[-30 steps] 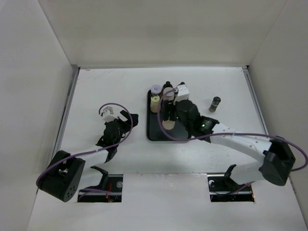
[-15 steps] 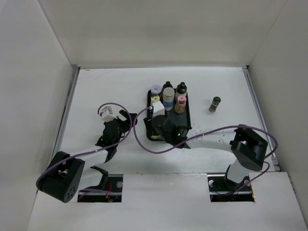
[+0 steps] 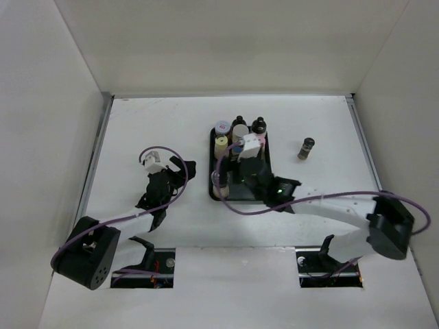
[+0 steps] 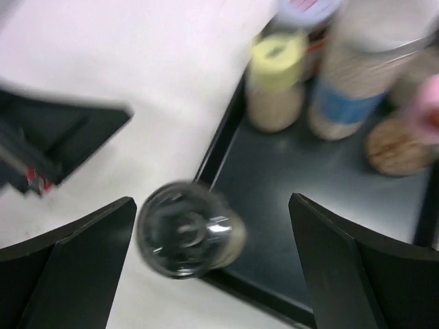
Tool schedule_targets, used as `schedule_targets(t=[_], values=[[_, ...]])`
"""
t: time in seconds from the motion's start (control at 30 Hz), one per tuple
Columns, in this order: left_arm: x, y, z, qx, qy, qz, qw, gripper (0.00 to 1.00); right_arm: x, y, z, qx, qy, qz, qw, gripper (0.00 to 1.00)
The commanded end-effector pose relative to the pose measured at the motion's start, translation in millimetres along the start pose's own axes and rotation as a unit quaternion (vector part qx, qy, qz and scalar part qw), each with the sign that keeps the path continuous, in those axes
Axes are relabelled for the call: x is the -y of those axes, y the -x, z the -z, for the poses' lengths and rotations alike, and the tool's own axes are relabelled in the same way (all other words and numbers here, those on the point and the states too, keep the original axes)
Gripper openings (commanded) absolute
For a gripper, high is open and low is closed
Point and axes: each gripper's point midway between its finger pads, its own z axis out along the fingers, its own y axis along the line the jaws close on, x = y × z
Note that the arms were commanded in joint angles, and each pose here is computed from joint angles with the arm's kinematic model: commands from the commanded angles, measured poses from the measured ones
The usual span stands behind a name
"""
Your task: Organize the condiment bottles
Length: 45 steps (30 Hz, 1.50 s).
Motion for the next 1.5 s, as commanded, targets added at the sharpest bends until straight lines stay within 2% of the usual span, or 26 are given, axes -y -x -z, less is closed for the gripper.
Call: schedule_targets(t=[0.0,0.13,0.23,0.33,0.47,0.7,0.87,1.03,1.13,1.2,1.33,1.47], values=[[10.9,10.0,0.9,0.02,-0.019,0.001,1.0,1.0,62.9,63.9,20.2,0.09,-0.059,-0.075,0.991,1.0],[12.3,7.0,0.5,0.014,-0.021,0.002,1.0,1.0,173.7,82.5,33.6,0.128,-0.189,-0.115,0.967,1.0],[12.4,9.1,0.6,0.019,-0.021,0.002,1.0,1.0,257.5,70.7,37.2,0.116,-0.307,-0.128,0.936,1.0],[11.2,7.5,0.2,0.015,-0.02,0.001,1.0,1.0,305.6,53.1,26.7,0.081,-0.366,-0.125,0.919,1.0],[12.4,8.4,0.6,0.018,-0.021,0.001,1.0,1.0,332.6,40.0,3.1,0.044,-0.386,-0.113,0.914,1.0],[11.5,8.2,0.0,0.017,-0.019,0.0,1.0,1.0,355.9,30.5,-21.9,0.021,-0.398,-0.12,0.909,0.94],[11.2,7.1,-0.2,0.015,-0.019,0.0,1.0,1.0,368.3,14.8,-35.0,-0.001,-0.401,-0.124,0.908,0.81],[8.3,7.0,-1.5,0.014,-0.015,0.0,1.0,1.0,363.9,-0.1,-40.2,-0.023,-0.393,-0.133,0.91,0.72],[10.8,8.9,-0.3,0.018,-0.018,0.0,1.0,1.0,365.2,2.2,-33.2,-0.012,-0.401,-0.134,0.906,0.51],[9.3,7.4,-1.1,0.016,-0.015,-0.001,1.0,1.0,363.9,15.2,-24.0,0.006,-0.406,-0.131,0.904,0.44],[11.5,8.6,-0.5,0.017,-0.019,0.001,1.0,1.0,333.1,41.4,-3.2,0.041,-0.385,-0.117,0.915,0.41],[8.1,10.3,0.0,0.02,-0.014,0.0,1.0,1.0,271.4,38.0,11.9,0.041,-0.316,-0.103,0.942,0.42]])
